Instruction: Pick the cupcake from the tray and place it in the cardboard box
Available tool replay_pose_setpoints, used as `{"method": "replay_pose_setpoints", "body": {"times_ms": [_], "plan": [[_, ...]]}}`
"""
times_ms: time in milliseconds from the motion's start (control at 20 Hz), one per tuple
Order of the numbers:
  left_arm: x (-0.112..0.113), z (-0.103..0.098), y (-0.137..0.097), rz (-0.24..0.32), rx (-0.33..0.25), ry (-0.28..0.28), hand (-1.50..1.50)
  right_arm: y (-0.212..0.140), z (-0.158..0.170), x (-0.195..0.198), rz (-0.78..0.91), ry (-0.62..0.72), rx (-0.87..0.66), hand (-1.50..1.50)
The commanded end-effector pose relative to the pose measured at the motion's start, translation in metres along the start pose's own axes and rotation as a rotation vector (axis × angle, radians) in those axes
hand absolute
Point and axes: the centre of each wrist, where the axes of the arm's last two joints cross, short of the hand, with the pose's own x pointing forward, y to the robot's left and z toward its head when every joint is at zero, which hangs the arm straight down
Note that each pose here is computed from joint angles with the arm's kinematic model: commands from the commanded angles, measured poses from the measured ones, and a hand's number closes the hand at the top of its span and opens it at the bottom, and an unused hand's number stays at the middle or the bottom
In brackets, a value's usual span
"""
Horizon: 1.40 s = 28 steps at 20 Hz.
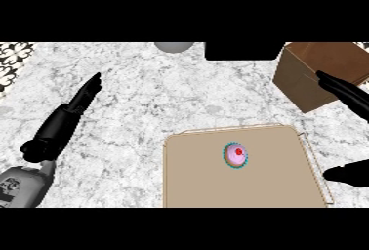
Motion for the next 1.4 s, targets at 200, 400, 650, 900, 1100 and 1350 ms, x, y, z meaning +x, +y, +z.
{"method": "replay_pose_setpoints", "body": {"times_ms": [200, 400, 650, 900, 1100, 1350], "plan": [[-0.002, 0.001, 0.009, 0.003, -0.038, -0.004, 0.0, 0.018, -0.027, 0.061, 0.262, 0.077, 0.325, -1.5], [-0.01, -0.001, 0.003, 0.012, -0.007, 0.006, 0.0, 0.034, -0.025, 0.107, 0.363, 0.11, 0.367, -1.5], [0.002, -0.01, 0.011, -0.011, -0.009, -0.002, 0.0, 0.053, -0.035, 0.122, 0.387, 0.206, 0.456, -1.5], [-0.004, -0.003, -0.002, -0.004, 0.002, -0.009, 0.0, 0.073, -0.042, 0.14, 0.367, 0.266, 0.484, -1.5], [0.003, 0.001, -0.002, 0.0, -0.02, -0.001, 0.0, 0.077, -0.064, 0.142, 0.367, 0.282, 0.526, -1.5], [-0.002, 0.005, 0.003, -0.002, -0.004, 0.005, 0.0, 0.102, -0.065, 0.137, 0.446, 0.308, 0.482, -1.5]]}}
